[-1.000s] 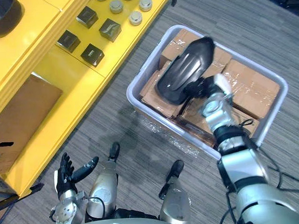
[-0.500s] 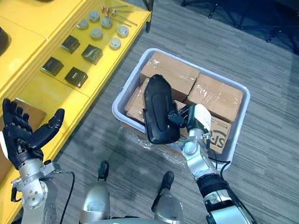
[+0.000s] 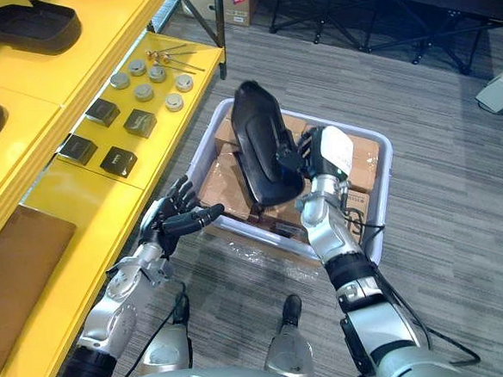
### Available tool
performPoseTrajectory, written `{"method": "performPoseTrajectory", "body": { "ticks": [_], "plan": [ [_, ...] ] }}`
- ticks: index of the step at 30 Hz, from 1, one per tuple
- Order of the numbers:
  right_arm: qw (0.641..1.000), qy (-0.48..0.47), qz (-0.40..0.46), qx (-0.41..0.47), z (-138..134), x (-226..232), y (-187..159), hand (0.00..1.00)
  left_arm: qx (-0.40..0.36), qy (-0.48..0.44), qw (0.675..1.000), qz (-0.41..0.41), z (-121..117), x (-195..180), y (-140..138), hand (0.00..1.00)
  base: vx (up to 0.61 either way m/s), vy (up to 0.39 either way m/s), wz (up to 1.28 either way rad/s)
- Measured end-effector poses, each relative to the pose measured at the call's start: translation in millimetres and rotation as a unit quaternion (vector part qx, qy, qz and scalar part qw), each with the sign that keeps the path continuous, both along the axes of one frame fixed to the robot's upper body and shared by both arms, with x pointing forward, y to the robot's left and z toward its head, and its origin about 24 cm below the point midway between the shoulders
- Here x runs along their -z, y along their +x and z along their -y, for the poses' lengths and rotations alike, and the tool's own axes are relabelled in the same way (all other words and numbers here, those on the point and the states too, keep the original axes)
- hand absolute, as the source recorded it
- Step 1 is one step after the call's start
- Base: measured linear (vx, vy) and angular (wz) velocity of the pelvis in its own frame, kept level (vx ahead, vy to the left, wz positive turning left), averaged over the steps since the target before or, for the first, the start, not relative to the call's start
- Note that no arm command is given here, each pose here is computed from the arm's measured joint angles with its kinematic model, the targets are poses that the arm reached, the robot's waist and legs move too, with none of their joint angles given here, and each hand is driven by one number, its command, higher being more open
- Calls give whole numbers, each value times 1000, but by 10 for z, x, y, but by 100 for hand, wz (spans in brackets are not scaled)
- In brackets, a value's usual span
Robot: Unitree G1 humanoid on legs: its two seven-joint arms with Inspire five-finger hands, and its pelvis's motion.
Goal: Walk over and take three plastic housings, then place them on the shelf
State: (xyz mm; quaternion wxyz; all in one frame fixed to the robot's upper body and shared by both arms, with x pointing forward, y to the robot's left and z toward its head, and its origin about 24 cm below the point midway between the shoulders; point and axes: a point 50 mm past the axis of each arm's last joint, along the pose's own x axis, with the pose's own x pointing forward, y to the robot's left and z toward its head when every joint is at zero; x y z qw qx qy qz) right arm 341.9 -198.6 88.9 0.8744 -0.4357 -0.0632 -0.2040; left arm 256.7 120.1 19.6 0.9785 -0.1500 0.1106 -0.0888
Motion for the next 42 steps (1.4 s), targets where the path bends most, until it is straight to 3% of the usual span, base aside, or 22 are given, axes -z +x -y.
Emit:
{"method": "performPoseTrajectory", "body": {
  "ticks": [3,13,20,21,32,42],
  "plan": [
    [999,-3,36,-10,-77,-118,39,0,-4,-8,1000,-4,14,-40,146,100,-36,-17,-6],
    [985,-23,112,-126,-645,-270,-19,0,16,-218,976,1,76,-396,453,100,-16,-10,-7],
    [980,-11,105,-172,-847,-147,-103,0,1,-238,971,-24,84,-308,496,100,-50,-15,-4],
    [979,-9,100,-178,-885,-116,-121,0,-5,-241,970,-34,78,-265,488,0,-26,-8,-5],
    [972,19,72,-225,-1133,72,-251,0,-58,-228,969,-78,7,-44,463,0,-2,-1,0],
    [967,58,51,-241,-1242,264,-407,0,-62,-350,933,-59,68,39,368,0,-9,-3,-1]
  ]
}}
